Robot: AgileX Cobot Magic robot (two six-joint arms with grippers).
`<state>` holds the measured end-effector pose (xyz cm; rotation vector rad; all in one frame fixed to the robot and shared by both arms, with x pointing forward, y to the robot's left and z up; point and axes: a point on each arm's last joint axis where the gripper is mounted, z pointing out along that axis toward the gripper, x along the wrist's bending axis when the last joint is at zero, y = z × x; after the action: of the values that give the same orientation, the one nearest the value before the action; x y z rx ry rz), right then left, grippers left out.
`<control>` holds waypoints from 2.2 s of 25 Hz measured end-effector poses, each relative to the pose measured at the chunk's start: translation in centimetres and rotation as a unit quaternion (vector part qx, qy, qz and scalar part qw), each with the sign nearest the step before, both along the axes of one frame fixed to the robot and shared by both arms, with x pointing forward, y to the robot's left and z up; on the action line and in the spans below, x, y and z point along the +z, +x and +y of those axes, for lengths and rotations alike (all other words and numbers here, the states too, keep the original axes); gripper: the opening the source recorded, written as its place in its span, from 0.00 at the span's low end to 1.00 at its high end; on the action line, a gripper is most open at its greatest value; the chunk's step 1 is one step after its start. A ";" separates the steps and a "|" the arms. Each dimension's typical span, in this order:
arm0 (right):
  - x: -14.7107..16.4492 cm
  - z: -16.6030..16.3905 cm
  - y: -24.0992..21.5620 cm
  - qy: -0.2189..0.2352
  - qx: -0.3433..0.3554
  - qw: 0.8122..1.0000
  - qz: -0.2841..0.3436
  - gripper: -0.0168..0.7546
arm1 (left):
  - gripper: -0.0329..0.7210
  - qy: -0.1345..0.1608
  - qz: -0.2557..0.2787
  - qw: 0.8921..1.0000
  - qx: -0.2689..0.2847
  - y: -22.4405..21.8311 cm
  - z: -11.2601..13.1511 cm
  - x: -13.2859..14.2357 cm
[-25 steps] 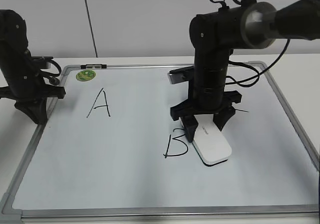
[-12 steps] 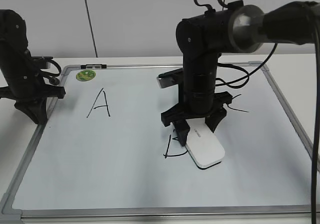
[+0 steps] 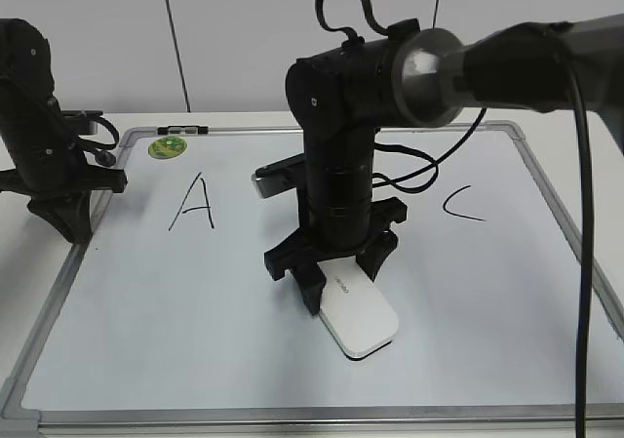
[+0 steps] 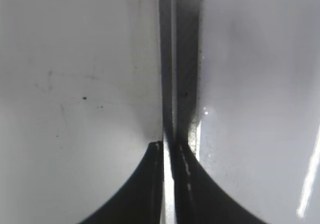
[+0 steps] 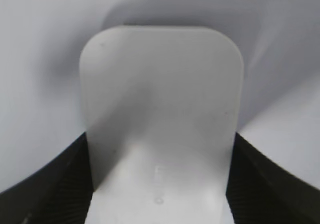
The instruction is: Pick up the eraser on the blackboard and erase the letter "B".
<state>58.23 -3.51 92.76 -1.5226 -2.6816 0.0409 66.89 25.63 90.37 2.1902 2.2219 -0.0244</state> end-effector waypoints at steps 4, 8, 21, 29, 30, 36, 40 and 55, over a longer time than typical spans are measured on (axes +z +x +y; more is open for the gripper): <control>0.0 0.6 -0.4 0.002 0.007 1.000 0.001 0.71 | 0.07 0.000 0.000 1.000 0.000 0.0 0.0 0.0; 0.0 0.4 -0.3 -0.008 -0.002 1.000 -0.006 0.71 | 0.07 0.000 0.000 1.000 0.000 0.0 0.0 0.0; 0.0 -2.9 2.0 -0.045 -0.075 0.996 -0.029 0.71 | 0.07 0.001 0.000 1.000 0.000 0.0 0.0 0.0; 0.2 -8.4 5.1 -0.072 -0.133 0.988 -0.044 0.71 | 0.07 0.002 0.000 1.000 -0.001 0.0 0.0 0.0; 0.2 -8.5 5.1 -0.072 -0.133 0.987 -0.044 0.71 | 0.07 0.002 0.000 1.000 -0.001 0.0 0.0 0.0; 0.9 -8.5 4.9 -0.068 -0.135 0.987 -0.051 0.71 | 0.07 0.002 0.000 1.000 -0.001 0.0 0.0 0.0; 3.7 -8.9 4.6 -0.052 -0.136 0.986 -0.076 0.71 | 0.07 0.003 0.000 1.000 -0.002 0.0 0.1 0.0; 6.8 -17.8 3.8 -0.025 -0.212 0.975 -0.067 0.71 | 0.07 0.003 0.000 1.000 -0.002 0.0 0.1 0.0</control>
<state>62.07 -21.30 99.57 -2.1492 -2.3983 -0.0138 66.90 25.69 90.37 2.1975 2.2208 -0.0162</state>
